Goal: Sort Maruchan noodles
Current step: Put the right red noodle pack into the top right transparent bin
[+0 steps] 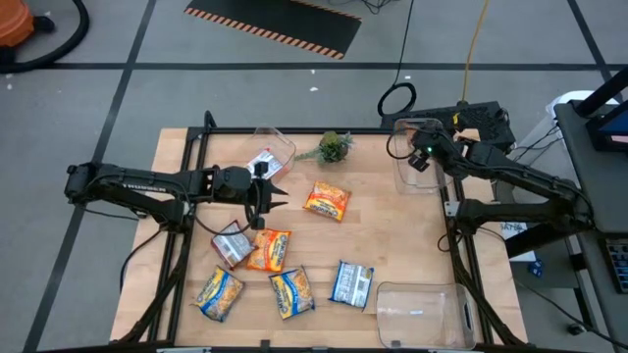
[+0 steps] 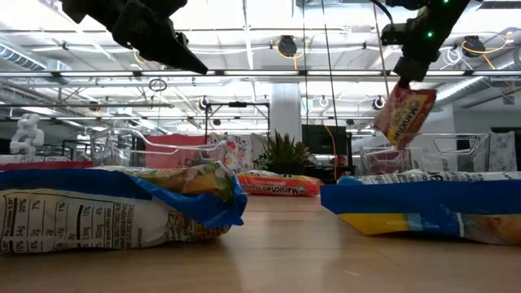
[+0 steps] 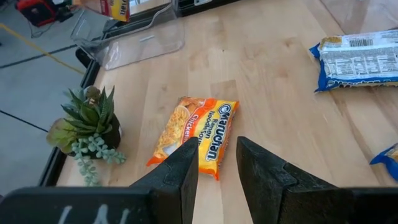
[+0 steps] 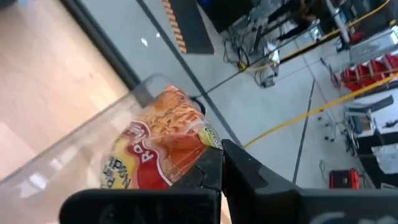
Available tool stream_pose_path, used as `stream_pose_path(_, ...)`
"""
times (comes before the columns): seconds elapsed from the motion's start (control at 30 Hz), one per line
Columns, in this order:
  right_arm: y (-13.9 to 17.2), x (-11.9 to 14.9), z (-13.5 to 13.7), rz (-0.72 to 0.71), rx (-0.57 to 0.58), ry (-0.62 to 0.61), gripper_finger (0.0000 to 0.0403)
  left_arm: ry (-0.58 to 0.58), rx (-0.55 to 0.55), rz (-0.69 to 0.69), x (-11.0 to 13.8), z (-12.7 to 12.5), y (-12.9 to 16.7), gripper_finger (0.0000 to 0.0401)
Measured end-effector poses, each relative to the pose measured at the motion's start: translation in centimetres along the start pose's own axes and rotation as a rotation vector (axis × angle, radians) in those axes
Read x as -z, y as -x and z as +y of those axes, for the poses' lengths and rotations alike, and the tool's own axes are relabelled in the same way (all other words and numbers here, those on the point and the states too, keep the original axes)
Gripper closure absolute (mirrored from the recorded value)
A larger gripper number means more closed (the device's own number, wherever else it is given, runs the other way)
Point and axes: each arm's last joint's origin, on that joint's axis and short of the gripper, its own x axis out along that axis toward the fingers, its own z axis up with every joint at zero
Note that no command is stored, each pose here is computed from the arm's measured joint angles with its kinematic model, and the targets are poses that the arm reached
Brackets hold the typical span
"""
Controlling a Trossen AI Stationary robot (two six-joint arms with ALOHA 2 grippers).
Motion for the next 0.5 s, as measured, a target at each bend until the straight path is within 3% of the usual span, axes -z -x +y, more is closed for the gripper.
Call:
stream_pose_path(0.33,0.1,0.4,0.8,0.009,-0.243,-0.018,0.0403,-0.025,-0.03,-0.091,-0.9,0.3,0.0,0.0286)
stream_pose_path(0.5,-0.3,1.1,1.4,0.045,-0.295,0.019,0.0403,-0.023,-0.037,-0.117,-1.1,0.4,0.1,0.0286)
